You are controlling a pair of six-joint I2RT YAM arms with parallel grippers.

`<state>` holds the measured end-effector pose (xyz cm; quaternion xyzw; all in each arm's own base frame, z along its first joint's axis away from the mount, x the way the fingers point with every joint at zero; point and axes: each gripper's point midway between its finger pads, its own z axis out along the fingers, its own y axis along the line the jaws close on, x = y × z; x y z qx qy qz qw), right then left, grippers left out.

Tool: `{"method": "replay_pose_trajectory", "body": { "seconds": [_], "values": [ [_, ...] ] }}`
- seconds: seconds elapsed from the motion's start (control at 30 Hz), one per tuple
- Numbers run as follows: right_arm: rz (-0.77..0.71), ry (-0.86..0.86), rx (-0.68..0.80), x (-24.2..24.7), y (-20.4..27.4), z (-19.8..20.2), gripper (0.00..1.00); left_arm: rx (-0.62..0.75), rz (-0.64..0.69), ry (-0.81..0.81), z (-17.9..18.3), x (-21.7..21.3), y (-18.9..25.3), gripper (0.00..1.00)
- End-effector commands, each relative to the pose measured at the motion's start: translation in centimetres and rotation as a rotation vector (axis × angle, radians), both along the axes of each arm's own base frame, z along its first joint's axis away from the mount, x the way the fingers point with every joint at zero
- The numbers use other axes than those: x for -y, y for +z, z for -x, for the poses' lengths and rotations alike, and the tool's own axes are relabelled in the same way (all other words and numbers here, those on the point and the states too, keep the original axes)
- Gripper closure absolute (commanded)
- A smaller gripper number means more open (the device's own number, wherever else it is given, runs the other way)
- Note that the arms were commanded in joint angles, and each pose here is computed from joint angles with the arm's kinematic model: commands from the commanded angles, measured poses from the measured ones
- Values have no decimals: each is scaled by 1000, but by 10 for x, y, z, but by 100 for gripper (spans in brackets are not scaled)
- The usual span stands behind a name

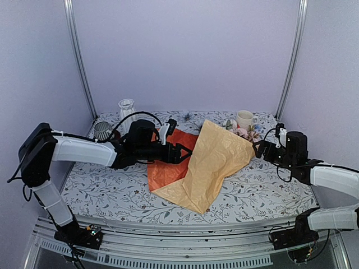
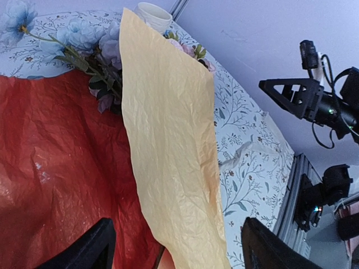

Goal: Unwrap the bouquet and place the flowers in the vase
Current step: Unfold the two-thirds folded wrapping paper from the folded wrapping paper.

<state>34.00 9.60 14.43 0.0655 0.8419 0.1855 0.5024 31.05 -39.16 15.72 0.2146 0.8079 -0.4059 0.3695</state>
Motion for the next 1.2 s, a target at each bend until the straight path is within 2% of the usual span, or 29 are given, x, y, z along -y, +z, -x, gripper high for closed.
{"method": "replay_pose_trajectory", "body": {
  "seconds": [0.0, 0.1, 0.2, 0.27, 0.53, 0.7, 0.77, 0.93, 1.17],
  "values": [
    [6, 0, 45, 0, 9, -2, 1, -23, -23, -10, -3, 10, -8, 21],
    [5, 5, 41, -1, 7, -2, 1, -46, -41, -27, -4, 15, -18, 28],
    [2, 8, 45, -2, 9, -3, 1, -55, -36, -58, -3, 21, -20, 44],
    [4, 10, 49, -2, 9, -2, 1, -62, -34, -66, -3, 24, -22, 47],
    [9, 19, 48, -4, 9, -4, 1, -110, -53, -109, -3, 35, -31, 47],
    [7, 19, 54, -4, 11, -4, 1, -151, -106, -36, -11, 30, -47, 45],
    [7, 19, 59, -3, 12, -4, 1, -155, -110, -14, -12, 28, -49, 41],
    [11, 15, 59, -3, 11, -5, 1, -169, -112, -12, -12, 28, -52, 38],
    [10, 24, 55, -4, 10, -5, 1, -214, -96, -69, 3, 44, -63, 50]
  ]
}}
